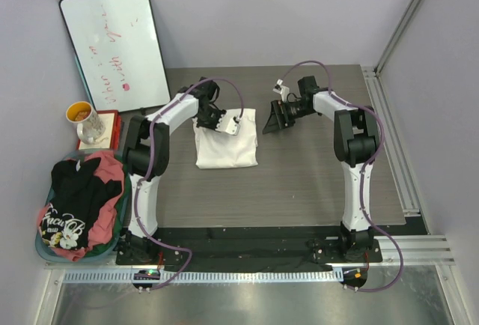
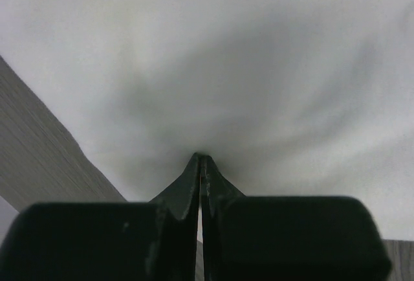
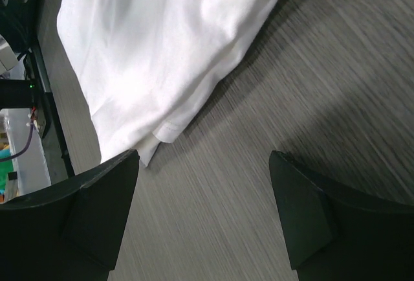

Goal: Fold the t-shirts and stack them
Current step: Smooth out wrinkles on the folded tshirt, then put the neatly folded tshirt into the corner of the board with the right arm

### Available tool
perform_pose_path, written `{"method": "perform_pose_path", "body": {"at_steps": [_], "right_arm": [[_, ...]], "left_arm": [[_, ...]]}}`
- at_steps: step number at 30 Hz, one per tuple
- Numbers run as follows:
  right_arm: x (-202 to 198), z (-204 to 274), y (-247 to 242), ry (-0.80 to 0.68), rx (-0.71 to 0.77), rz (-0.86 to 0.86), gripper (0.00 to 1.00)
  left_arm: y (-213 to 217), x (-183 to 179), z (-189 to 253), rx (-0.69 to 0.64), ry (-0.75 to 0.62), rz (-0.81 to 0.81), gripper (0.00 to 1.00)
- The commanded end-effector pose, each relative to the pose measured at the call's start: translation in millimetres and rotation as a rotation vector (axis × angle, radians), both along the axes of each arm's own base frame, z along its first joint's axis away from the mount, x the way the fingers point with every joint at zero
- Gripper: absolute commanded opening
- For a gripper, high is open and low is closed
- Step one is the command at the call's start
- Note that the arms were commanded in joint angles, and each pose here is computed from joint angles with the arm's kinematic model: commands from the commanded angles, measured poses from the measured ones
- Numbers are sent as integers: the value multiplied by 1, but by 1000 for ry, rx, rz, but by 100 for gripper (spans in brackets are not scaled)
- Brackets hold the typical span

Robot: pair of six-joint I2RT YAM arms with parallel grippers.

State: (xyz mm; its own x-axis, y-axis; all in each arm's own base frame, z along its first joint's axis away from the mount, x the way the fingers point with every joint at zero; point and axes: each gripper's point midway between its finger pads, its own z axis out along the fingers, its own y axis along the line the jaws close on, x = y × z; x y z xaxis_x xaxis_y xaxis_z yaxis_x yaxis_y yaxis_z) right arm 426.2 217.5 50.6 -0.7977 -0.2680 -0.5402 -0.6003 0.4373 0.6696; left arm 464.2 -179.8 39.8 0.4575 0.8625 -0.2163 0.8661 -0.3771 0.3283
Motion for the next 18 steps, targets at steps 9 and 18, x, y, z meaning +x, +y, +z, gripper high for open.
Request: {"method": "perform_pose_path", "body": {"at_steps": [9, 18], "right_arm": [[14, 16, 45, -49, 52, 50, 88], [15, 7, 63, -45, 66, 62, 88]], "left_arm": [[45, 13, 17, 55, -87, 110, 0], [59, -3, -6, 78, 5, 159, 0]]}}
